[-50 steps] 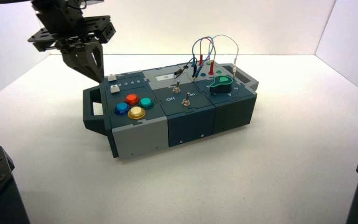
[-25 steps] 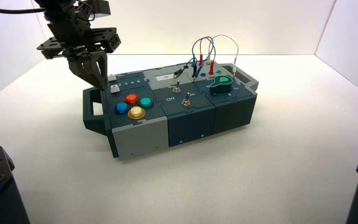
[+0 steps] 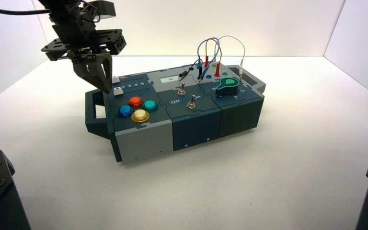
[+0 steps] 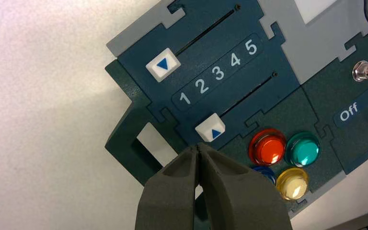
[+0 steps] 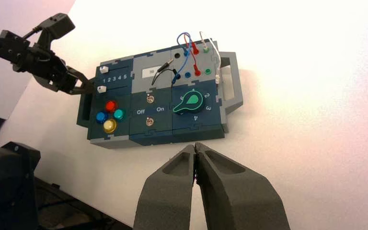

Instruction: Move the bottom slider to position 2.

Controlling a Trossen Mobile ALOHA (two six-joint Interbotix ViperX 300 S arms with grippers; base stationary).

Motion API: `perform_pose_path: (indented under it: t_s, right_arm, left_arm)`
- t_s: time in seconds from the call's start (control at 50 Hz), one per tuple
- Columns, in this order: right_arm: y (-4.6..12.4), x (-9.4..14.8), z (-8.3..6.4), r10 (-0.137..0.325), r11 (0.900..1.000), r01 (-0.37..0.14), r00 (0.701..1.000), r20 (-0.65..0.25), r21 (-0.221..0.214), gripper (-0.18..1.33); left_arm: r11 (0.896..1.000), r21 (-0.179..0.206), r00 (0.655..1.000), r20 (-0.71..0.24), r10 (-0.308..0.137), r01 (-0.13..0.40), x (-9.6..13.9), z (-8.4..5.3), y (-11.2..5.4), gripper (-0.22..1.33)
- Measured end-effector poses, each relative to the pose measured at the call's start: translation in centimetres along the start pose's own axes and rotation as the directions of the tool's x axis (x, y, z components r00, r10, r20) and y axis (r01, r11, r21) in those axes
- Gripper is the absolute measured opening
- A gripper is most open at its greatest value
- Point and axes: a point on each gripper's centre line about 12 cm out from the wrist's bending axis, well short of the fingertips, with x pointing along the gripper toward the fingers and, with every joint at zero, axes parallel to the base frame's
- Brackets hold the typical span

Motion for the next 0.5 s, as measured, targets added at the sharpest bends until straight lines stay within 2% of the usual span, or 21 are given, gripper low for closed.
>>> perform_pose_path:
  t_s: [0.3,0.5]
  right_arm:
    - [0.0,0.0,0.0,0.002,1.0000,-0.002,1.000,0.001,0.001,-0.12]
    - [0.0,-0.3,0.0,0.005,1.0000,-0.005,1.000,0.011,0.000,-0.12]
  left_arm:
    - [0.999,0.033,1.000,-0.008,-0.006,0.007,0.5,0.7,-1.0,-0.17]
    - [1.000,0.030,1.000,-0.007,-0.007,0.007,0.6,1.2,-1.1,-0.16]
